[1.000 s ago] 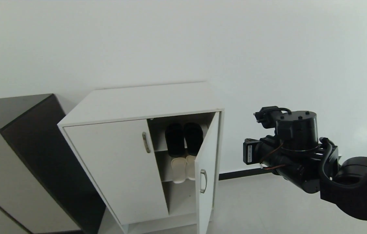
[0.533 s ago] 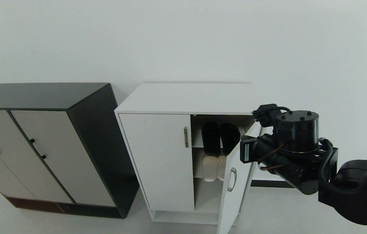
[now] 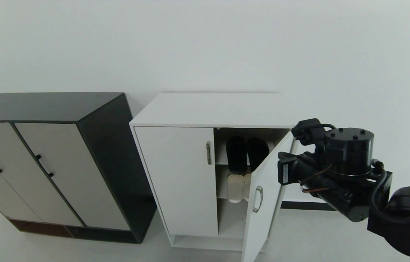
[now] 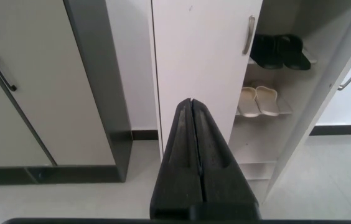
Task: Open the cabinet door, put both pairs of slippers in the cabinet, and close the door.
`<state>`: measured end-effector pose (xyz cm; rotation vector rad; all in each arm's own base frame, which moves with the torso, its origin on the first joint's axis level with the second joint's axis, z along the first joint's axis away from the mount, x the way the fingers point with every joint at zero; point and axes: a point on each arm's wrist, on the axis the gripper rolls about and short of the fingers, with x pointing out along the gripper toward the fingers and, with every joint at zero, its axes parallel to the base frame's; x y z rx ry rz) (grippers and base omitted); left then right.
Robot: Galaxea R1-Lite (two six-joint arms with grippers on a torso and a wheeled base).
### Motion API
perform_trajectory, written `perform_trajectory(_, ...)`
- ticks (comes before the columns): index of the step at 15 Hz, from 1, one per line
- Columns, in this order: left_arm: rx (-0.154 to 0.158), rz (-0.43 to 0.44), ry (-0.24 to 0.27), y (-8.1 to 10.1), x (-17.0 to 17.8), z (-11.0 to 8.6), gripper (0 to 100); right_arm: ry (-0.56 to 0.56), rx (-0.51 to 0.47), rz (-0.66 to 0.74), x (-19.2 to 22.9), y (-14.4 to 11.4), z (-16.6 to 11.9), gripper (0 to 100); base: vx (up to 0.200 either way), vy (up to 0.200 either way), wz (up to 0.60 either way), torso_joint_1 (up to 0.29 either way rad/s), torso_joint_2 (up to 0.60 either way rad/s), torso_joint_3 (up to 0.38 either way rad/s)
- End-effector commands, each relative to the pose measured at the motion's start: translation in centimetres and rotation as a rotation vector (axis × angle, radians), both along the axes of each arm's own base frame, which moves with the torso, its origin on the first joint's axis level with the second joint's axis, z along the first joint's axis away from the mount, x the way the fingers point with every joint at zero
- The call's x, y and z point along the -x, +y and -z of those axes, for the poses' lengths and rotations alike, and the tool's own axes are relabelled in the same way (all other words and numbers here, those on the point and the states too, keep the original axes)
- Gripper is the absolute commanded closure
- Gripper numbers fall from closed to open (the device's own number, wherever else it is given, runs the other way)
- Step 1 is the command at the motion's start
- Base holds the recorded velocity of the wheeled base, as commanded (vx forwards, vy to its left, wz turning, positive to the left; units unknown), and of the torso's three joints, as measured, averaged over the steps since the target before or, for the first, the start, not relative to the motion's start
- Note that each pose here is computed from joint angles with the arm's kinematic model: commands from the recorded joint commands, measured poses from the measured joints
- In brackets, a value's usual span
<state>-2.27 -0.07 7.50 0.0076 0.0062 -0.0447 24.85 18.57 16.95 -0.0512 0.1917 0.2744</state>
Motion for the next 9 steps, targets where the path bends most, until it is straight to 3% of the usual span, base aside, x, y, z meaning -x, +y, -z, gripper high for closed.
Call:
perform_trajectory(1, 0.0, 0.0, 0.0, 0.0, 0.0, 0.0, 100, 0.005, 0.023, -0.055, 1.4, -1.6, -0.3, 100, 0.0, 0.0, 0.0, 0.0, 0.0, 0.0)
perform_trajectory(3, 0.0, 0.0, 0.0, 0.0, 0.0, 0.0, 100, 0.042, 0.033, -0.15, 2.8, -2.5, -0.3, 100, 0.0, 0.0, 0.0, 0.0, 0.0, 0.0)
perform_trajectory(9, 0.0, 0.0, 0.0, 0.0, 0.0, 0.0, 100, 0.117, 0.058, -0.188, 2.0, -1.8, 1.9, 100, 0.0, 0.0, 0.0, 0.0, 0.0, 0.0)
